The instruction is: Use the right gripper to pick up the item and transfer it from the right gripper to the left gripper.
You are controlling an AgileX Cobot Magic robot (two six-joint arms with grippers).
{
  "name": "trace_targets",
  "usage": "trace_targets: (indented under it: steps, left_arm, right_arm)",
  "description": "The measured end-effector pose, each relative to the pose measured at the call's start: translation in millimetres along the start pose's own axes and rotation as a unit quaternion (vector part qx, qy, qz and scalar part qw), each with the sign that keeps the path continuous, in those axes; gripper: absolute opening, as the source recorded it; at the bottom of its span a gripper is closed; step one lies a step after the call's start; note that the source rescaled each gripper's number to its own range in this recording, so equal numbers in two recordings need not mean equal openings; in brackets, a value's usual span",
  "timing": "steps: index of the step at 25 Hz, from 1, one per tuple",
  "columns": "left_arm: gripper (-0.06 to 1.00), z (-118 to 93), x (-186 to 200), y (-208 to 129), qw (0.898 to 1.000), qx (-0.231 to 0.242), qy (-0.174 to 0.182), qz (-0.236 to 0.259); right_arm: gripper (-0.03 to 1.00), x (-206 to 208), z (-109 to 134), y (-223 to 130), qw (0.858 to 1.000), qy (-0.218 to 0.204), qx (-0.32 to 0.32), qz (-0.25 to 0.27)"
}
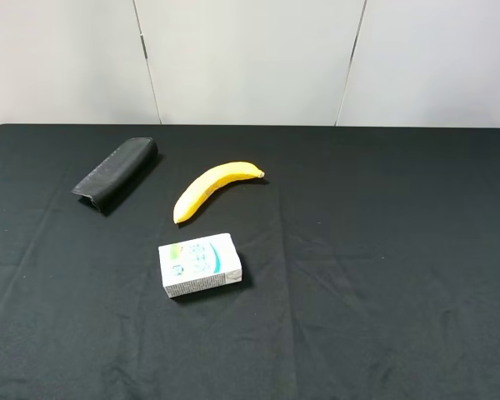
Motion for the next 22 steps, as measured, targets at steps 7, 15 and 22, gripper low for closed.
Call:
trace_targets:
  steps: [7, 15, 22]
  left_arm:
    - [0.97, 8.8, 0.1, -1.4, 0.997, 0.047, 0.067, 0.011]
    - [0.97, 9.0, 0.1, -1.5, 0.996, 0.049, 0.069, 0.011]
    - [0.97, 9.0, 0.1, -1.5, 0.996, 0.049, 0.069, 0.011]
  right_arm:
    - [1.00, 0.4, -10.4, 2.1, 0.997, -0.068, -0.032, -0.014]
    - [1.00, 0.4, -10.5, 2.1, 0.997, -0.069, -0.032, -0.014]
    - [1.00, 0.4, -10.5, 2.1, 0.997, -0.069, -0.032, -0.014]
Point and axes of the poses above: a point on each arm's last joint axis where the gripper is mounted, x pointing back along that axis away from the gripper, z along the wrist's bending axis when the last joint is at zero, y = z × x, the point moved 8 cm from there along -x, pointing out along that axis toward the gripper, and after that the axes turned 10 degrees about -x, right-handed, at the moved point
